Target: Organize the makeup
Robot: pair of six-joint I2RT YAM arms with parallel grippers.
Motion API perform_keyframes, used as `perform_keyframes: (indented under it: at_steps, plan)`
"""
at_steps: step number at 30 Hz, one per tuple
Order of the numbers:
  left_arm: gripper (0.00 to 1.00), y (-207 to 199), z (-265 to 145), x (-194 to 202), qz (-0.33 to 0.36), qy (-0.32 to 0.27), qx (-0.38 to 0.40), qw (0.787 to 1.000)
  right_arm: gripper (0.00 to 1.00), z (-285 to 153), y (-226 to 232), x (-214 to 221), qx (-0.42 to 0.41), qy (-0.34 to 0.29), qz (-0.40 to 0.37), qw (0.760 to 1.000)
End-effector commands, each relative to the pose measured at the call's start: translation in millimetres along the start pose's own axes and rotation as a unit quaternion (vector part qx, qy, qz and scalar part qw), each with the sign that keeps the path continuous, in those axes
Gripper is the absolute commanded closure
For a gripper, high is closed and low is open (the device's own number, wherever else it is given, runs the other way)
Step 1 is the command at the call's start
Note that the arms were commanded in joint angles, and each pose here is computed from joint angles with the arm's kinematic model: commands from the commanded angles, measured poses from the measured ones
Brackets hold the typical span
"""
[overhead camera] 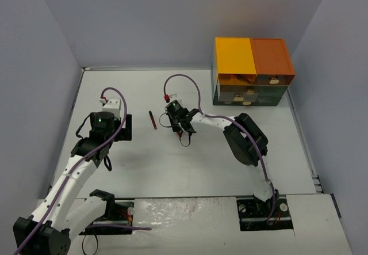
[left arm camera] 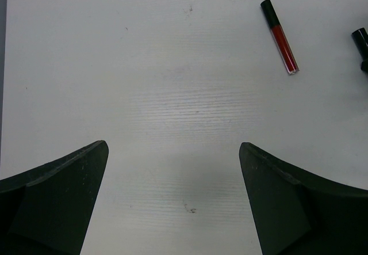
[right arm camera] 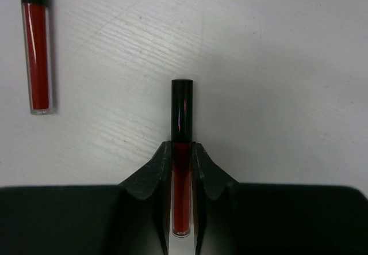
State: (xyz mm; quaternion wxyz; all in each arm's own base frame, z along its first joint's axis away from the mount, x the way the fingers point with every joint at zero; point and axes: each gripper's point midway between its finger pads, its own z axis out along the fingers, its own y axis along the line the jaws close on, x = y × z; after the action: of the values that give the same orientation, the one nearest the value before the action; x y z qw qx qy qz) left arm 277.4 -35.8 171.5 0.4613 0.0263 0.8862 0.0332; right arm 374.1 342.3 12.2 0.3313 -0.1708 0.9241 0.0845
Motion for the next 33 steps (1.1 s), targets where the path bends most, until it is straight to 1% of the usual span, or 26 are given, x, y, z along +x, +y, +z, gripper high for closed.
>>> perform_keyframes:
  at_steps: [1,5,6,9,11,13,15,18,22,24,31,33]
  plan:
    - [0.03,3,-3,-27,-0.01,-0.038,-0.007,0.999,0.98,-40,-11,-29,-0.013,-0.034,-0.046,0.998]
    - [0.03,3,-2,-27,-0.01,-0.038,-0.007,0.999,1.0,-109,-14,-93,-0.06,-0.11,-0.1,0.987]
    - [0.03,4,-2,-26,-0.009,-0.036,-0.007,0.999,1.0,-136,-18,-113,-0.064,-0.135,-0.133,0.98]
    - [0.03,4,-3,-27,-0.01,-0.038,-0.009,0.999,1.0,-193,-48,-154,-0.054,-0.187,-0.181,0.964]
    - [0.03,5,-3,-27,-0.01,-0.039,-0.009,0.999,1.0,-221,-81,-173,-0.032,-0.21,-0.215,0.953]
    - [0.03,5,-4,-28,-0.01,-0.041,-0.01,0.999,1.0,-251,-110,-188,0.01,-0.236,-0.264,0.935]
    - [0.03,5,-4,-28,-0.01,-0.041,-0.01,0.999,1.0,-278,-134,-197,0.049,-0.256,-0.293,0.92]
    - [0.03,5,-4,-28,-0.01,-0.042,-0.009,0.999,1.0,-288,-175,-198,0.068,-0.257,-0.309,0.913]
    - [0.03,5,-5,-29,-0.011,-0.044,-0.01,0.999,1.0,-280,-221,-190,0.068,-0.244,-0.318,0.914]
    - [0.03,5,-5,-28,-0.011,-0.044,-0.01,0.999,1.0,-271,-224,-186,0.053,-0.238,-0.336,0.91]
    - [0.03,6,-7,-30,-0.011,-0.046,-0.011,0.999,0.93,-229,-238,-168,0.005,-0.208,-0.338,0.918]
    - [0.03,6,-7,-30,-0.011,-0.048,-0.011,0.999,0.65,-230,-235,-170,-0.001,-0.213,-0.336,0.917]
